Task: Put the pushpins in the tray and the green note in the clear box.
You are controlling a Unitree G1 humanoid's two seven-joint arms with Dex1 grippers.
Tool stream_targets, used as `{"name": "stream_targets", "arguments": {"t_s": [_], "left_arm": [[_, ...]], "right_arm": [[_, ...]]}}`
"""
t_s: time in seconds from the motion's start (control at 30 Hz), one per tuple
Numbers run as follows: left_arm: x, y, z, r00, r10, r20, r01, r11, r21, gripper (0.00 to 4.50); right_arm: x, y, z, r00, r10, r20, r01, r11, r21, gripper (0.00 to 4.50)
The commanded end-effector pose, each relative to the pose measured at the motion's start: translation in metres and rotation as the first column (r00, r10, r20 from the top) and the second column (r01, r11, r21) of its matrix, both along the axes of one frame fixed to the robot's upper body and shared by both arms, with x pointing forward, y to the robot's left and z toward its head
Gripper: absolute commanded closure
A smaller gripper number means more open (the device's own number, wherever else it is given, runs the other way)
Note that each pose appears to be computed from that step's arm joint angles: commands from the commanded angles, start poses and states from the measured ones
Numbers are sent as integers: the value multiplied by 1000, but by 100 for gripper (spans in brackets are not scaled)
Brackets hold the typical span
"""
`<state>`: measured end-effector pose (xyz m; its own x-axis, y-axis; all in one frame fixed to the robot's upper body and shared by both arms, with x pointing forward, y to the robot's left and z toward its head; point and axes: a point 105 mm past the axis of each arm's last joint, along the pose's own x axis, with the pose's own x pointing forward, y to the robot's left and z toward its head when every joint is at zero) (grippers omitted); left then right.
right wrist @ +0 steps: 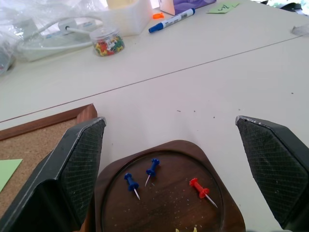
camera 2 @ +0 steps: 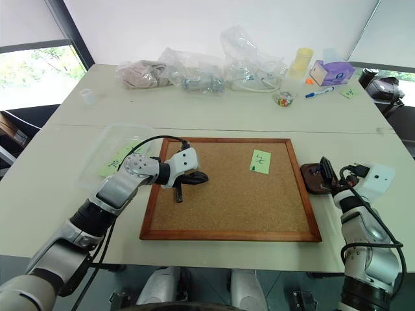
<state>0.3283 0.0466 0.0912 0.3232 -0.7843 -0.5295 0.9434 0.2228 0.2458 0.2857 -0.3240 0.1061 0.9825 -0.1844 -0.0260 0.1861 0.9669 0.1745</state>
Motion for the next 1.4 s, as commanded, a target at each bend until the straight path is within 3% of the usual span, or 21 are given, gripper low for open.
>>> {"name": "stream_targets", "arguments": {"t_s": [0.03,0.23,0.4,0.6,0.87,0.93,1.0,1.2,1.4], "left_arm": [[2,10,-20,998,52,-35,-49,996,74,450],[2,11,-20,998,54,-34,-51,996,73,450],[2,10,-20,998,54,-33,-52,996,72,450],[2,11,-19,998,60,-30,-57,996,73,450],[1,13,-20,998,62,-30,-60,995,76,450],[0,13,-20,998,61,-30,-59,995,76,450],[0,13,-20,998,60,-31,-57,995,77,450],[0,13,-21,998,60,-32,-58,995,79,450],[0,14,-21,998,60,-32,-57,995,80,450]], "right_arm": [[5,33,22,986,162,30,-156,976,-153,6],[18,107,25,907,421,15,-412,892,-185,6],[30,142,10,860,509,-27,-506,845,-175,6],[37,162,-11,822,565,-79,-570,810,-141,6],[37,164,-21,810,577,-102,-586,796,-149,6],[37,164,-22,810,577,-105,-586,796,-149,57],[36,164,-23,809,578,-105,-587,796,-148,137],[34,165,-25,808,579,-110,-589,795,-145,436],[35,164,-20,815,572,-92,-579,799,-161,444]]}}
